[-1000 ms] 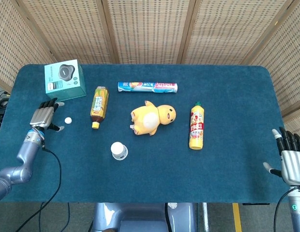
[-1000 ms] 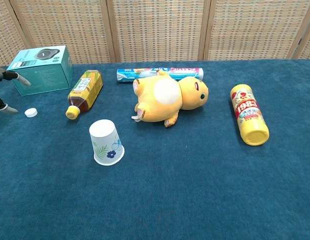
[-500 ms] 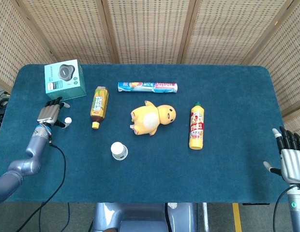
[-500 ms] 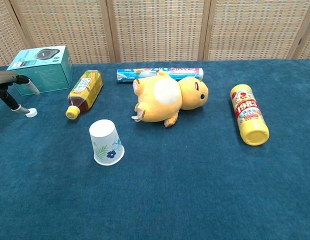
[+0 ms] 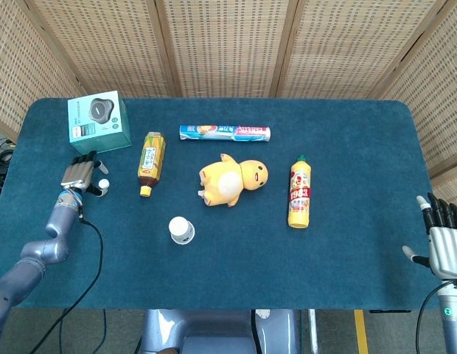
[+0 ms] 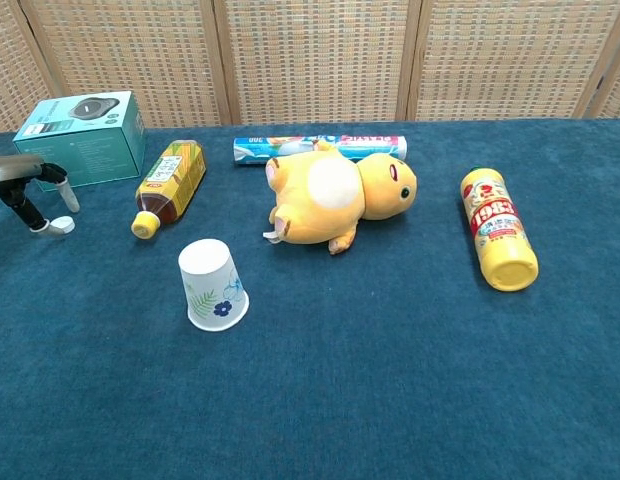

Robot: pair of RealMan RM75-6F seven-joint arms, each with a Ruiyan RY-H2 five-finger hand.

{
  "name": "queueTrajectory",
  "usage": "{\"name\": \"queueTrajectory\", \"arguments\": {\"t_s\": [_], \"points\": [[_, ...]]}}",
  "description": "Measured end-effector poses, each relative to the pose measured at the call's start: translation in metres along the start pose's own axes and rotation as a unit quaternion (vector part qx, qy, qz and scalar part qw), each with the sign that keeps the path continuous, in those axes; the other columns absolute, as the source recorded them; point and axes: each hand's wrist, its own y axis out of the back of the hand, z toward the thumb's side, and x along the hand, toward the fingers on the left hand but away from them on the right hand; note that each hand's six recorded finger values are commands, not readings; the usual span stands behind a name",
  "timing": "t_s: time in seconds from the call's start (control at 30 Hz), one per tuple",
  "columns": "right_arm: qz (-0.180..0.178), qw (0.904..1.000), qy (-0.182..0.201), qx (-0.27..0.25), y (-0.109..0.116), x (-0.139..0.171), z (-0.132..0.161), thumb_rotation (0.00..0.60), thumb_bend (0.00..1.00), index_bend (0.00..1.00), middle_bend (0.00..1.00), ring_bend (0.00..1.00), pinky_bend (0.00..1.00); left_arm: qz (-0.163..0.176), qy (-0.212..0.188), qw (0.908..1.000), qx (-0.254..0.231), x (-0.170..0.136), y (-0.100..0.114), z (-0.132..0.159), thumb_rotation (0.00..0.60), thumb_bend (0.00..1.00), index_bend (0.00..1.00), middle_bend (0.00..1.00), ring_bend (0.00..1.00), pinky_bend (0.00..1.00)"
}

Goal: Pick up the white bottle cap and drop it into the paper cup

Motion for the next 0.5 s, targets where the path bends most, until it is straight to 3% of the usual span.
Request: {"name": "queueTrajectory", "arguments": {"t_s": [0.5], "points": [[0.000,1.0000,-0.002,0.000,-0.0005,-0.0002,0.0002,0.600,0.00,0.07,0.00,0.00,0.00,-0.002,0.003,1.0000,-0.009,-0.0001,-0.0014,-0.0064,0.600,0.29,0.43,0.00,0.00,0.00]]}}
